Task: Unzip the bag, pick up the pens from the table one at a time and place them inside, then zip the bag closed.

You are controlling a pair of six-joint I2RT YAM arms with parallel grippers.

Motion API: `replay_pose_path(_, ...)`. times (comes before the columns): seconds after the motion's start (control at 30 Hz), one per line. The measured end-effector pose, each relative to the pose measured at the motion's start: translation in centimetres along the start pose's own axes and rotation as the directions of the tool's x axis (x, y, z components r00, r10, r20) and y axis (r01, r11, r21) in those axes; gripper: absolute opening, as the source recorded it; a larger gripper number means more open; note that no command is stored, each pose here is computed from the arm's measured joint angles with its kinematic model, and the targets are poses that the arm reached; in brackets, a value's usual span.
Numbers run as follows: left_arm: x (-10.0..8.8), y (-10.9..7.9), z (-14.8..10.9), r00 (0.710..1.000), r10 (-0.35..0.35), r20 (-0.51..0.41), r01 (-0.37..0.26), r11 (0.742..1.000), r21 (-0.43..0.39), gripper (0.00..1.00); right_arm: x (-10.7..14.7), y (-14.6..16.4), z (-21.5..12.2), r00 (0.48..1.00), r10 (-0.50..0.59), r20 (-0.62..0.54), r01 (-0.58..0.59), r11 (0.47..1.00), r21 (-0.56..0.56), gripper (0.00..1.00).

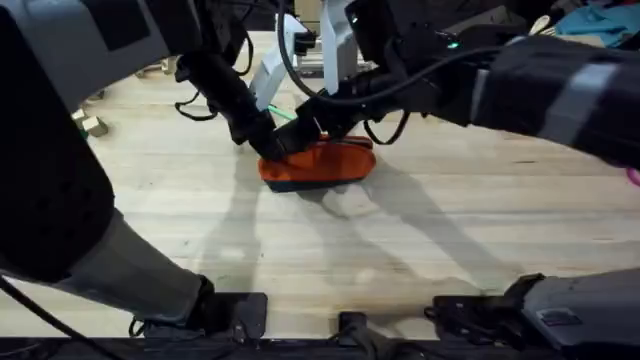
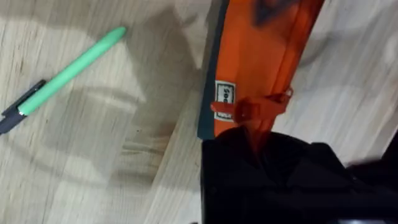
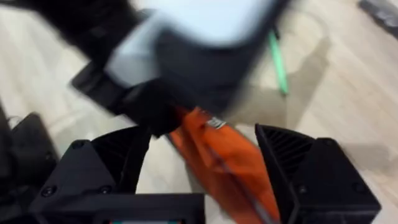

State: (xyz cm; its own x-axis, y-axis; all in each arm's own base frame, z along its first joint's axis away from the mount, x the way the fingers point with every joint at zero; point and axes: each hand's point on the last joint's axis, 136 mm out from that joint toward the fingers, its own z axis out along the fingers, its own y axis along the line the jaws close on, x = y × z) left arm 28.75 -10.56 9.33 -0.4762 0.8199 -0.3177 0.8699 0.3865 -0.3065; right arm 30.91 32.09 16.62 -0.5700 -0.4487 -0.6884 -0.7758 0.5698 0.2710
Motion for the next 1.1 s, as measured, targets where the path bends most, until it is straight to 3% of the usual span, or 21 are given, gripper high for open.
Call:
replay_pose_path(0.07,0.0,0.0,0.0,1.0,-0.007,0.0,0.007,1.0,0.0,0.043,-0.1,0.8,-2.2,1.0,-0.004,0.004,0.004,1.0,-0.006,0.997)
replay_pose_path(0.17,0.0,0.0,0.0,1.0,-0.008,0.001,0.008,1.0,-0.001,0.047,0.2,-0.4,-5.3,0.999,0.034,0.005,-0.035,0.999,0.032,0.998)
replay_pose_path(0.23,0.0,0.0,0.0,1.0,-0.009,0.001,0.009,1.0,0.0,0.145,0.3,-0.8,-6.2,0.999,0.048,0.005,-0.048,0.998,0.045,0.998)
replay_pose_path(0.27,-0.1,0.0,0.0,1.0,-0.008,0.003,0.008,1.0,-0.001,0.289,0.4,-1.0,-6.7,0.999,0.054,0.007,-0.054,0.997,0.051,0.998)
replay_pose_path(0.3,-0.2,0.0,0.0,1.0,-0.006,0.006,0.006,1.0,-0.002,0.741,0.4,-1.3,-7.6,0.998,0.064,0.014,-0.065,0.996,0.065,0.998)
replay_pose_path(0.33,-0.2,0.0,0.0,1.0,-0.007,0.006,0.007,1.0,-0.002,0.906,0.4,-1.4,-8.0,0.998,0.066,0.017,-0.067,0.995,0.073,0.998)
replay_pose_path(0.37,-0.2,0.0,0.0,1.0,-0.01,0.006,0.01,1.0,-0.001,0.968,0.4,-1.4,-8.2,0.998,0.066,0.018,-0.067,0.994,0.081,0.998)
replay_pose_path(0.53,-0.2,0.0,0.0,1.0,-0.011,0.006,0.011,1.0,-0.001,0.994,0.4,-2.0,-9.5,0.999,0.029,0.027,-0.033,0.988,0.15,0.998)
replay_pose_path(0.9,0.0,-0.8,-0.7,1.0,-0.024,-0.004,0.024,1.0,0.015,0.995,1.8,-1.3,-11.3,0.996,-0.004,-0.087,0.017,0.988,0.153,0.997)
replay_pose_path(1.03,0.0,-1.0,-2.7,0.999,-0.019,0.034,0.02,0.999,-0.04,0.995,0.6,-0.5,-13.0,0.993,-0.065,-0.095,0.079,0.986,0.148,0.997)
replay_pose_path(1.1,0.1,-1.5,-5.7,0.996,-0.01,0.086,0.021,0.992,-0.122,0.995,-0.1,0.0,-14.2,0.985,-0.134,-0.106,0.148,0.979,0.143,0.996)
